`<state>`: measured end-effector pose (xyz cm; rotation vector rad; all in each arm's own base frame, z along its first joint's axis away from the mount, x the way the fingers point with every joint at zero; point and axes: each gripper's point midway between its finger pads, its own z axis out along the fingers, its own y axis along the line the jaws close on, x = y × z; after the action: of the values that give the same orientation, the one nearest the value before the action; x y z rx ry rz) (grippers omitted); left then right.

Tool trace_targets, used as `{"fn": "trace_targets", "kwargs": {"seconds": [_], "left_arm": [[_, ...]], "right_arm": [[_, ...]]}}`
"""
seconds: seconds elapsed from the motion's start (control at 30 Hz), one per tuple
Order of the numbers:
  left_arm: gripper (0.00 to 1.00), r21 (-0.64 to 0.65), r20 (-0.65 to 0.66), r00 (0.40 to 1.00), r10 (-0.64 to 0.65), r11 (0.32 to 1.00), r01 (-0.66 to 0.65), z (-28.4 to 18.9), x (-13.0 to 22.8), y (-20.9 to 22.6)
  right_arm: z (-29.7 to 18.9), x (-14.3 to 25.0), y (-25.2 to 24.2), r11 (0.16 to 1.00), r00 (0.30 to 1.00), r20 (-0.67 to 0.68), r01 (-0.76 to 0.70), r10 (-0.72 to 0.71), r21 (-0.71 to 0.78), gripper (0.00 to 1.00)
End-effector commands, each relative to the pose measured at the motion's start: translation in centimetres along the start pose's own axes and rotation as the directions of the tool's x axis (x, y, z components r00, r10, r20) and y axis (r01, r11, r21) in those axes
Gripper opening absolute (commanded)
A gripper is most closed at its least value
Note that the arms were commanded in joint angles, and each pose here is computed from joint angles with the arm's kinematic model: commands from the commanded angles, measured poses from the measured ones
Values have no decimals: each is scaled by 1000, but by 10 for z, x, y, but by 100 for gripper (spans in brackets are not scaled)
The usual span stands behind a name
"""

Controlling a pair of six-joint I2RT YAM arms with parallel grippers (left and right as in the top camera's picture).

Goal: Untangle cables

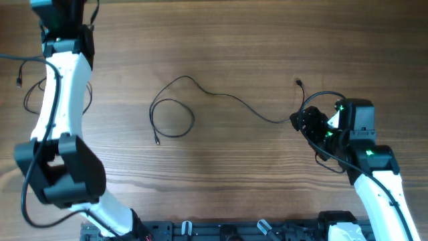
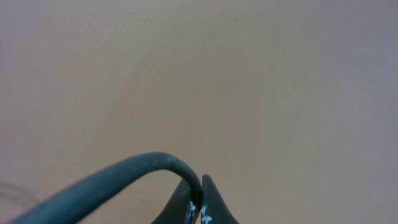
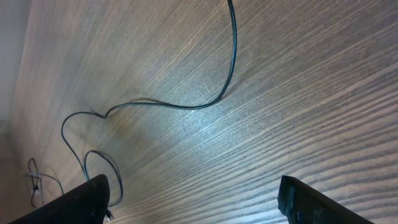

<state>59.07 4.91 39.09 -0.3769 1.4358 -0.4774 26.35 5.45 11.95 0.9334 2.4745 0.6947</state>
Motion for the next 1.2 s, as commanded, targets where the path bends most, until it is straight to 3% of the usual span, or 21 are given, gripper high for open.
{"fn": "trace_targets", "kwargs": {"seconds": [0.0,0.13,0.23,0.4,0.47,0.53,0.6,0.7,0.83,1.0,1.17], "left_arm": [[4,-36,-139,990,-7,999,2,7,42,19],[4,-13,-259,965,-37,999,35,3,70,16],[4,-50,-266,956,-120,993,111,1,71,18],[4,-101,-306,943,-131,989,105,-3,69,14],[4,-190,-301,946,-121,980,64,-6,63,24],[4,-370,-296,948,-117,929,-1,-19,55,47],[4,-410,-342,938,-58,908,-93,-28,48,48],[4,-356,-418,908,12,918,-176,-36,39,28],[4,-125,-527,843,109,971,-204,-50,29,-26],[4,-25,-573,810,123,986,-167,-73,20,-58],[4,23,-616,770,167,981,-195,-79,32,-58]], "right_arm": [[0,-6,2,1000,999,28,17,-17,0,89],[0,-7,2,1000,999,32,18,-18,-2,89],[0,-7,2,1000,999,33,18,-18,0,89],[0,-7,1,1000,999,31,17,-17,2,89],[3,-7,0,1000,1000,23,14,-14,10,89],[6,-6,-2,1000,1000,13,8,-9,21,89],[11,-5,-6,999,1000,-2,2,-2,37,89],[19,-4,-11,998,1000,-26,-8,9,62,88],[30,0,-16,996,998,-64,-23,29,85,88],[35,1,-19,995,996,-79,-28,36,100,88],[35,1,-19,995,996,-78,-24,31,98,88]]}}
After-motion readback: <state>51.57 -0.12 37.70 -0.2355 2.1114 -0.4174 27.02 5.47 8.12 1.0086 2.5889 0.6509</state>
